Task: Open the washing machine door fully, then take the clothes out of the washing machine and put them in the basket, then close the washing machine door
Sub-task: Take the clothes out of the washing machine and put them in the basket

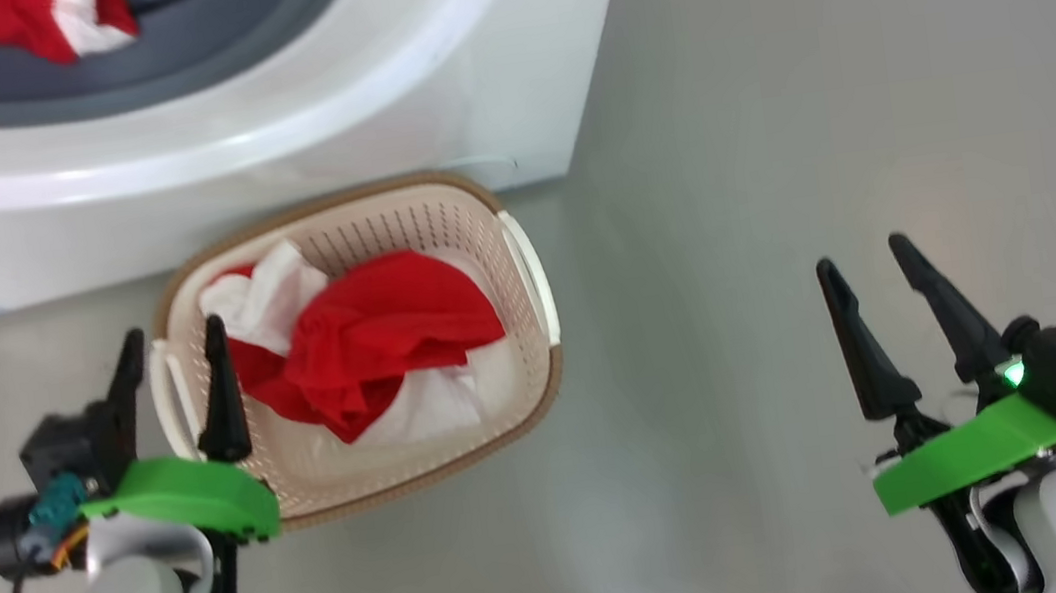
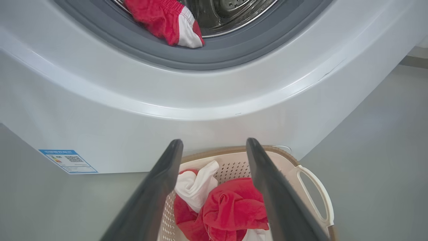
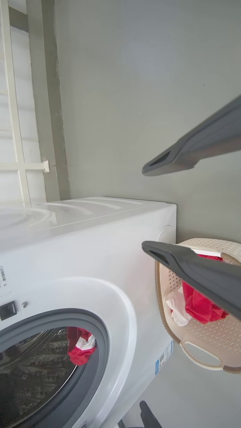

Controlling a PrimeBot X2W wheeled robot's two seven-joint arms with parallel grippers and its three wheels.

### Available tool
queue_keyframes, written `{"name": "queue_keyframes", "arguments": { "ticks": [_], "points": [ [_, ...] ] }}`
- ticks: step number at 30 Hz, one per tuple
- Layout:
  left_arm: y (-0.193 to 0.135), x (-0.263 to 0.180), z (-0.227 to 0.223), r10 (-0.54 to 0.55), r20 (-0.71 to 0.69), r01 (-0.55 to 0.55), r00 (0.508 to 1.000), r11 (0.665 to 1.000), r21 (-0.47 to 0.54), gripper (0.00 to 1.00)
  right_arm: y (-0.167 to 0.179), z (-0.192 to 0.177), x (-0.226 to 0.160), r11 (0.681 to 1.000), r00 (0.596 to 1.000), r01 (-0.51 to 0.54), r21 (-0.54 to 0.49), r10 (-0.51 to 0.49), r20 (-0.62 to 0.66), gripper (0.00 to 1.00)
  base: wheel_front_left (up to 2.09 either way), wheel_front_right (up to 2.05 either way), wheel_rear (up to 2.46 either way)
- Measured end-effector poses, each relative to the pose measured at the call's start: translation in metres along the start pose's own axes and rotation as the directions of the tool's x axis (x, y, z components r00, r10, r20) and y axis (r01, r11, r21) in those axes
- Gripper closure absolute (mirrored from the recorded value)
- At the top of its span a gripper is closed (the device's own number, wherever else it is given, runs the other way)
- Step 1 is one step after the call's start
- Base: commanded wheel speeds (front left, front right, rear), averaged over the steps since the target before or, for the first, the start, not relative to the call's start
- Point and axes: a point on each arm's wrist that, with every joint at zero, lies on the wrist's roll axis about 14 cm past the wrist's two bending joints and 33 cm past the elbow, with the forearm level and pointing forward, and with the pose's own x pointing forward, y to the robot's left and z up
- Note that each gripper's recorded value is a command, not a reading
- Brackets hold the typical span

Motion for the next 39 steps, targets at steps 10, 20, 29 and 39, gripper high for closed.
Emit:
{"name": "queue_keyframes", "arguments": {
  "ticks": [10, 20, 29, 39],
  "points": [
    [0.004, -0.051, 0.045, 0.010, 0.127, -0.012, 0.992, 1.000, 0.017, 0.00, 0.010, 0.013, -0.031, 1.000, 0.999, -0.024, 0.003, 0.024, 0.024, 0.00, 0.00, 0.00, 0.00],
    [0.012, -0.111, 0.063, 0.036, 0.205, -0.041, 0.978, 0.999, 0.021, 0.00, 0.014, 0.014, -0.071, 1.000, 0.999, -0.026, 0.010, 0.026, 0.031, 0.00, 0.00, 0.00, 0.00],
    [0.020, -0.153, 0.066, 0.066, 0.243, -0.068, 0.968, 0.998, -0.002, 0.00, 0.015, 0.020, -0.095, 0.999, 0.998, -0.030, 0.011, 0.029, 0.059, 0.00, 0.00, 0.00, 0.00],
    [0.028, -0.185, 0.067, 0.104, 0.271, -0.105, 0.957, 0.994, -0.010, 0.00, 0.011, 0.020, -0.115, 1.000, 0.998, -0.020, 0.013, 0.019, 0.068, 0.00, 0.00, 0.00, 0.00]
  ]
}}
